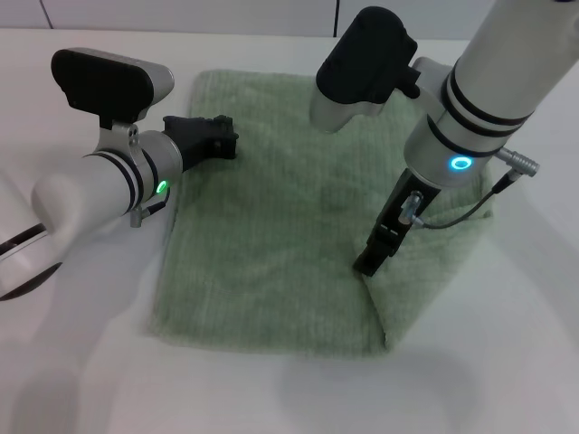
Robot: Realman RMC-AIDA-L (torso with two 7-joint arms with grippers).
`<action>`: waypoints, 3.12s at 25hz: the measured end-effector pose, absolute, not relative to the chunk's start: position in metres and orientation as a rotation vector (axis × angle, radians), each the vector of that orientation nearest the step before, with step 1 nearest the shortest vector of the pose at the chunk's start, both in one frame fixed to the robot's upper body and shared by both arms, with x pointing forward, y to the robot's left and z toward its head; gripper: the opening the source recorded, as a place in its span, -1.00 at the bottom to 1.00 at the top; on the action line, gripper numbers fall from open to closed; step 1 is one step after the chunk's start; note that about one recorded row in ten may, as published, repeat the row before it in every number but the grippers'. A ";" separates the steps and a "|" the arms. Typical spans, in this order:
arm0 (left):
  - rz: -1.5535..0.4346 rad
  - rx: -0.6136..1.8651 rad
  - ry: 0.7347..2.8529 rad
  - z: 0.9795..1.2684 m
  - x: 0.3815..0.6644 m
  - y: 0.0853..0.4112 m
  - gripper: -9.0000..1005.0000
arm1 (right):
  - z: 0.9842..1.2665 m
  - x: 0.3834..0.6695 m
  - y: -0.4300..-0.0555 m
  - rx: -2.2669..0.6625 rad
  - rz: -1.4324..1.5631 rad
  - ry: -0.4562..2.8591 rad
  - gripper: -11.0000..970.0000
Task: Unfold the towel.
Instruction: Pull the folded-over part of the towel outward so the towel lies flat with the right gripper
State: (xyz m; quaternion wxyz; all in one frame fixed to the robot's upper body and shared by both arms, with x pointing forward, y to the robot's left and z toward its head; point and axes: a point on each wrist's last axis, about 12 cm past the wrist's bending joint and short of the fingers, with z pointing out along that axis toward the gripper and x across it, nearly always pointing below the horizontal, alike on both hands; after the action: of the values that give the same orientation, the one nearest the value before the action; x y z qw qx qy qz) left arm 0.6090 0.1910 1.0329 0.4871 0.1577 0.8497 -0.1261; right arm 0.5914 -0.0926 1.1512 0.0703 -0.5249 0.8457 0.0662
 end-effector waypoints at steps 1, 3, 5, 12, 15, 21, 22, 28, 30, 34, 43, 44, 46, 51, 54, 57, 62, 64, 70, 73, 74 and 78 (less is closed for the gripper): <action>-0.307 0.384 2.066 1.033 0.609 0.191 -0.85 | 1.150 0.592 -0.093 -1.578 0.198 2.548 0.51; -0.307 0.385 2.066 1.033 0.609 0.191 -0.85 | 1.149 0.593 -0.092 -1.578 0.191 2.546 0.51; -0.307 0.385 2.066 1.033 0.609 0.191 -0.85 | 1.148 0.593 -0.092 -1.582 0.191 2.542 0.51; -0.309 0.384 2.065 1.033 0.608 0.191 -0.85 | 1.145 0.593 -0.089 -1.598 0.209 2.538 0.50; -0.309 0.382 2.066 1.032 0.608 0.191 -0.85 | 1.143 0.592 -0.089 -1.609 0.200 2.540 0.49; -0.308 0.379 2.069 1.032 0.607 0.192 -0.85 | 1.141 0.592 -0.088 -1.612 0.190 2.537 0.48; -0.308 0.379 2.069 1.032 0.607 0.192 -0.85 | 1.141 0.592 -0.088 -1.612 0.190 2.537 0.48; -0.308 0.379 2.069 1.032 0.607 0.192 -0.84 | 1.139 0.594 -0.088 -1.604 0.182 2.550 0.29; -0.308 0.379 2.069 1.032 0.607 0.192 -0.84 | 1.139 0.595 -0.088 -1.604 0.178 2.551 0.20; -0.308 0.379 2.069 1.032 0.607 0.192 -0.84 | 1.140 0.596 -0.086 -1.609 0.176 2.544 0.01; -0.306 0.379 2.069 1.032 0.607 0.193 -0.84 | 1.142 0.596 -0.083 -1.644 0.145 2.514 -0.85; -0.306 0.379 2.069 1.031 0.607 0.193 -0.84 | 1.142 0.596 -0.081 -1.662 0.129 2.510 -0.87; -0.305 0.379 2.070 1.031 0.607 0.193 -0.84 | 1.142 0.595 -0.081 -1.678 0.117 2.508 -0.91; -0.302 0.383 2.069 1.031 0.607 0.194 -0.83 | 1.144 0.591 -0.079 -1.729 0.096 2.506 -0.95; -0.299 0.384 2.070 1.031 0.606 0.194 -0.83 | 1.148 0.585 -0.075 -1.781 0.079 2.489 -0.95; -0.299 0.385 2.069 1.031 0.606 0.195 -0.83 | 1.151 0.581 -0.074 -1.808 0.073 2.482 -0.95; -0.299 0.384 2.069 1.030 0.606 0.195 -0.83 | 1.159 0.574 -0.072 -1.854 0.029 2.484 -0.95; -0.298 0.384 2.070 1.030 0.606 0.196 -0.83 | 1.163 0.571 -0.073 -1.876 -0.059 2.491 -0.95; -0.296 0.383 2.070 1.030 0.606 0.196 -0.83 | 1.172 0.561 -0.073 -1.951 -0.126 2.495 -0.95; -0.295 0.381 2.070 1.030 0.606 0.197 -0.83 | 1.173 0.556 -0.072 -1.987 -0.163 2.502 -0.95; -0.293 0.381 2.070 1.031 0.607 0.197 -0.82 | 1.173 0.555 -0.073 -2.000 -0.185 2.510 -0.95; -0.292 0.382 2.070 1.031 0.607 0.198 -0.82 | 1.171 0.551 -0.074 -2.018 -0.225 2.525 -0.95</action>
State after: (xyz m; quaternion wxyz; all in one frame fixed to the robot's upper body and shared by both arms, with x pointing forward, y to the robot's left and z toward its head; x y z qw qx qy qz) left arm 0.6066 0.1975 1.0307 0.4868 0.1570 0.8509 -0.1199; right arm 0.5514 -0.0735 1.1714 -0.0493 -0.6221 0.7783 -0.0692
